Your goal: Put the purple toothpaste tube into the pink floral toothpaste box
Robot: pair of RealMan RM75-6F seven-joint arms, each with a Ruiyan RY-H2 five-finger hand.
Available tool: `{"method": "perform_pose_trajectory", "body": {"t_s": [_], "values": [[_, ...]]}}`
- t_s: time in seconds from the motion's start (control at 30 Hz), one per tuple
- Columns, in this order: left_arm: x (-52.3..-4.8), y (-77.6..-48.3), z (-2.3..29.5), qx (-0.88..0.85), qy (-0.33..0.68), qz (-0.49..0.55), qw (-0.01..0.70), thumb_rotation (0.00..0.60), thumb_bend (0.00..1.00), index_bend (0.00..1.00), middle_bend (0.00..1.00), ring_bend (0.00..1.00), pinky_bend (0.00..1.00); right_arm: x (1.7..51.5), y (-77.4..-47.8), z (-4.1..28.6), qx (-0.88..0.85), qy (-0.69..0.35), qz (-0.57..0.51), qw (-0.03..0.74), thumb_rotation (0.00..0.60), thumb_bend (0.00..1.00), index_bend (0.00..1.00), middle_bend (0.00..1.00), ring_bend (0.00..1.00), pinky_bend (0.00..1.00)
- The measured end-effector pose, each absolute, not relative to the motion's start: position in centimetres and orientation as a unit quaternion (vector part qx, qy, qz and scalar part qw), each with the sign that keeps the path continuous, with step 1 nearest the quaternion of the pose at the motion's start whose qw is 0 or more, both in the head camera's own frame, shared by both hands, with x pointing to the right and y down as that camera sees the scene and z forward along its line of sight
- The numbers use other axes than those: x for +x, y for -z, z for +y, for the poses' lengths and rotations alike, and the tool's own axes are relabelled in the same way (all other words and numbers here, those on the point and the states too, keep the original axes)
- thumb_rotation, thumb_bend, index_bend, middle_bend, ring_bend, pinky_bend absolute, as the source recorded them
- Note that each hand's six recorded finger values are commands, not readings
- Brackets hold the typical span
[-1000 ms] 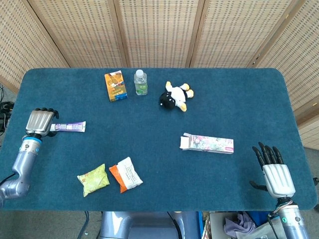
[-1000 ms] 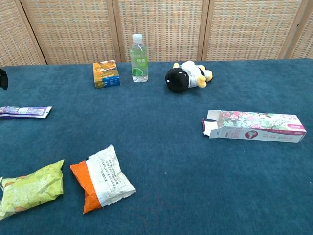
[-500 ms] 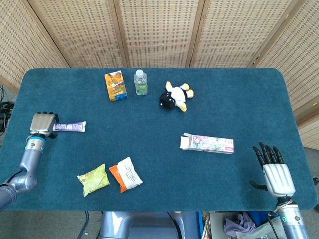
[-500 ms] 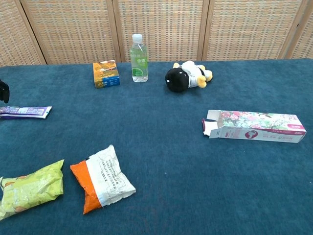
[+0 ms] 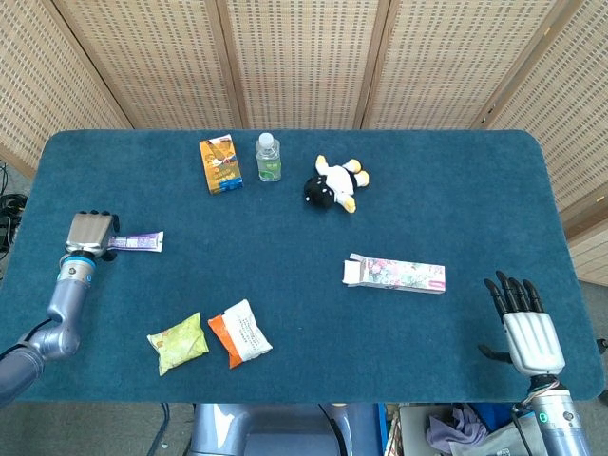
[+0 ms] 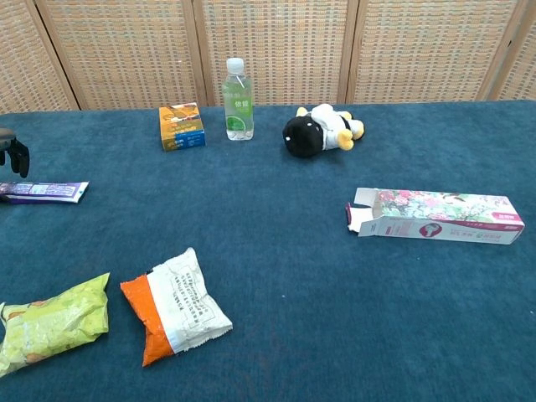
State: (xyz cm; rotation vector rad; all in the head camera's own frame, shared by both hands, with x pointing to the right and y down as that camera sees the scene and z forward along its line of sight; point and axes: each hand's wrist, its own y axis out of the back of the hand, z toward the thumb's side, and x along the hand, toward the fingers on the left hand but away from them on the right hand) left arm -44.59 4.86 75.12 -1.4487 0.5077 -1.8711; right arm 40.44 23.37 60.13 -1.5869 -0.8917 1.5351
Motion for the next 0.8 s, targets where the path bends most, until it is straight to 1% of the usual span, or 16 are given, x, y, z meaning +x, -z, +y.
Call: {"method": "perform_pose_trajectory", "body": {"t_s": [0.23, 0.3, 0.4, 0.5, 0.57, 0.63, 0.8], "values": [[-44.4, -75.8, 5.0, -0.561, 0.727, 0.190, 0.347, 0.600, 0.23, 0.44, 0.37, 0.30, 0.31, 40.5, -60.1, 23.3, -0.618, -0.598, -0.350, 0.372, 0.600, 0.00, 0.00, 0.00, 0.00, 0.00], [-44.4, -76.1, 5.2, -0.562, 0.729, 0.187, 0.344, 0.600, 0.23, 0.49, 0.40, 0.34, 0.34, 40.5, -60.1, 23.3, -0.618, -0.597, -0.351, 0.372, 0.600, 0.00, 0.00, 0.00, 0.00, 0.00], [-44.2, -76.4, 5.4, -0.563, 0.729, 0.187, 0.341, 0.600, 0.23, 0.58, 0.47, 0.40, 0.40, 40.4, -60.0, 23.3, -0.619, -0.596, -0.350, 0.373, 0.600, 0.00, 0.00, 0.00, 0.00, 0.00], [-43.8, -76.8, 5.6, -0.564, 0.728, 0.189, 0.342, 0.600, 0.23, 0.70, 0.60, 0.50, 0.48, 40.4, -60.0, 23.3, -0.619, -0.595, -0.352, 0.374, 0.600, 0.00, 0.00, 0.00, 0.00, 0.00], [-43.6, -76.8, 5.6, -0.562, 0.726, 0.192, 0.347, 0.600, 0.23, 0.76, 0.65, 0.55, 0.52, 40.4, -59.9, 23.3, -0.618, -0.594, -0.354, 0.374, 0.600, 0.00, 0.00, 0.00, 0.00, 0.00], [-43.3, -76.8, 5.5, -0.562, 0.721, 0.198, 0.353, 0.600, 0.23, 0.78, 0.67, 0.57, 0.54, 40.5, -59.9, 23.3, -0.618, -0.593, -0.356, 0.374, 0.600, 0.00, 0.00, 0.00, 0.00, 0.00], [-42.3, -76.2, 5.0, -0.562, 0.701, 0.218, 0.381, 0.600, 0.23, 0.79, 0.68, 0.58, 0.55, 40.5, -59.8, 23.2, -0.619, -0.591, -0.358, 0.374, 0.600, 0.00, 0.00, 0.00, 0.00, 0.00]]}}
